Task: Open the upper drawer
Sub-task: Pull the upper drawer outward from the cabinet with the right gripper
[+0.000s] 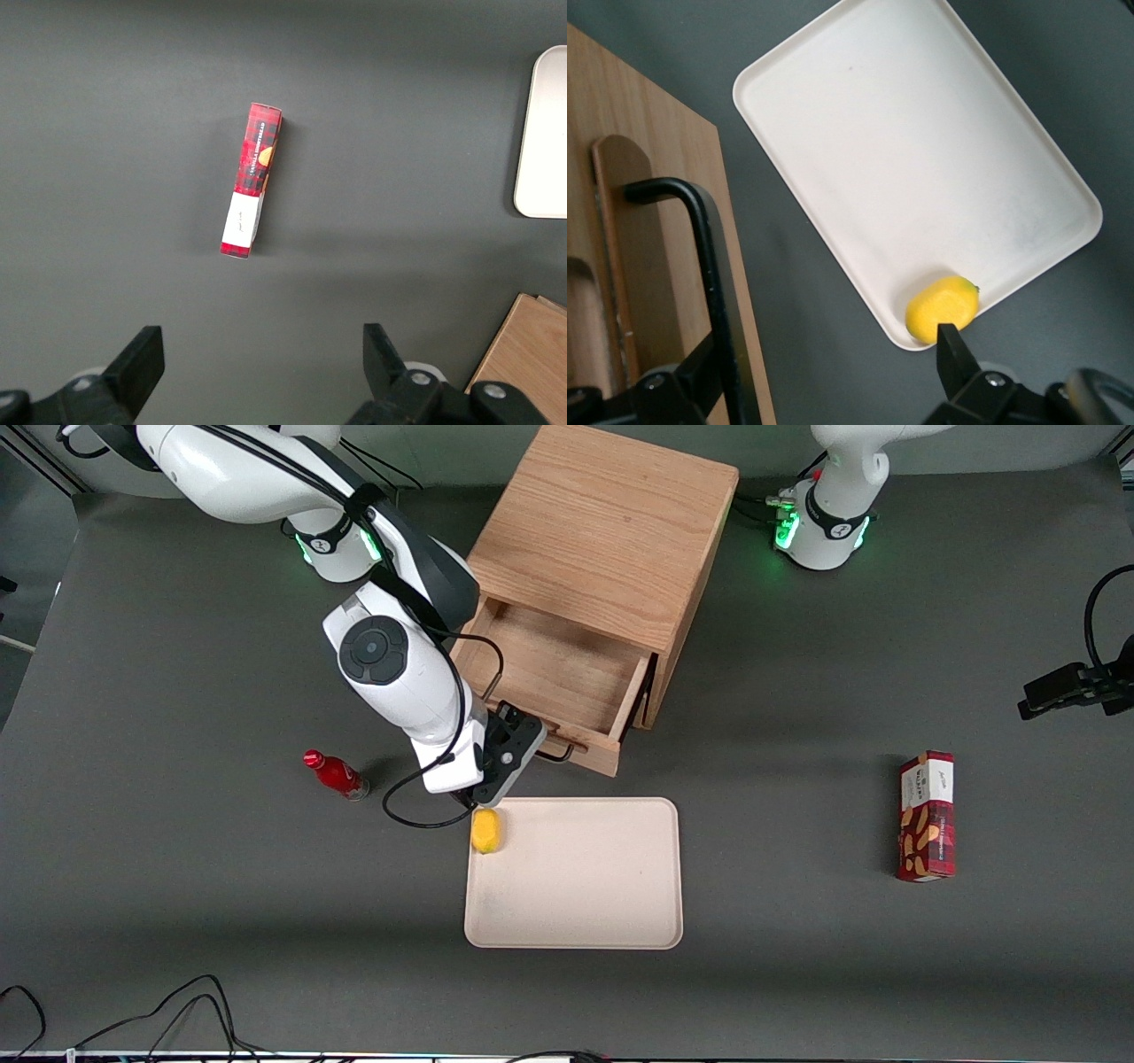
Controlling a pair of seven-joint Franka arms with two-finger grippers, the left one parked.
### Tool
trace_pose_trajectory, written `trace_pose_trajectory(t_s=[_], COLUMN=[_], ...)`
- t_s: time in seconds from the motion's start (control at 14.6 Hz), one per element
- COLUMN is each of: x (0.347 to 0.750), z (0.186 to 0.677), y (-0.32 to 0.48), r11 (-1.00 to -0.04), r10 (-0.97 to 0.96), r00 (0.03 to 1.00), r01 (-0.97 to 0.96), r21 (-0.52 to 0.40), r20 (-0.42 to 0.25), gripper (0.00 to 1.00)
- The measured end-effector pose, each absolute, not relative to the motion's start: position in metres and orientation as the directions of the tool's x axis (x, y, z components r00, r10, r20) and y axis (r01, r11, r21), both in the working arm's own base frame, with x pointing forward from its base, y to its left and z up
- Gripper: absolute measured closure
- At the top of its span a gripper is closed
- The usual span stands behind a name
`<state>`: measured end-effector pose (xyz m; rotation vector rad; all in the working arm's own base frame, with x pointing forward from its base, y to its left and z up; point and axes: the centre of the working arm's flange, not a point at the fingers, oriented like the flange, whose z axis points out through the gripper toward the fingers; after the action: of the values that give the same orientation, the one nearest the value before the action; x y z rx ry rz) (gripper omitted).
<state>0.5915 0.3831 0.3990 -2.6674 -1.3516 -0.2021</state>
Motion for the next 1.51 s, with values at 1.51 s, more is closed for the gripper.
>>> trace_pose_trajectory(t_s=[1.51], x=[0.644], z=[0.4], y=[0.348], r11=[-0.631], r10=[0.756], r00=[0.623], r01=[0.775], r21=[-0.03], r20=[0.203], gripper=[0.0])
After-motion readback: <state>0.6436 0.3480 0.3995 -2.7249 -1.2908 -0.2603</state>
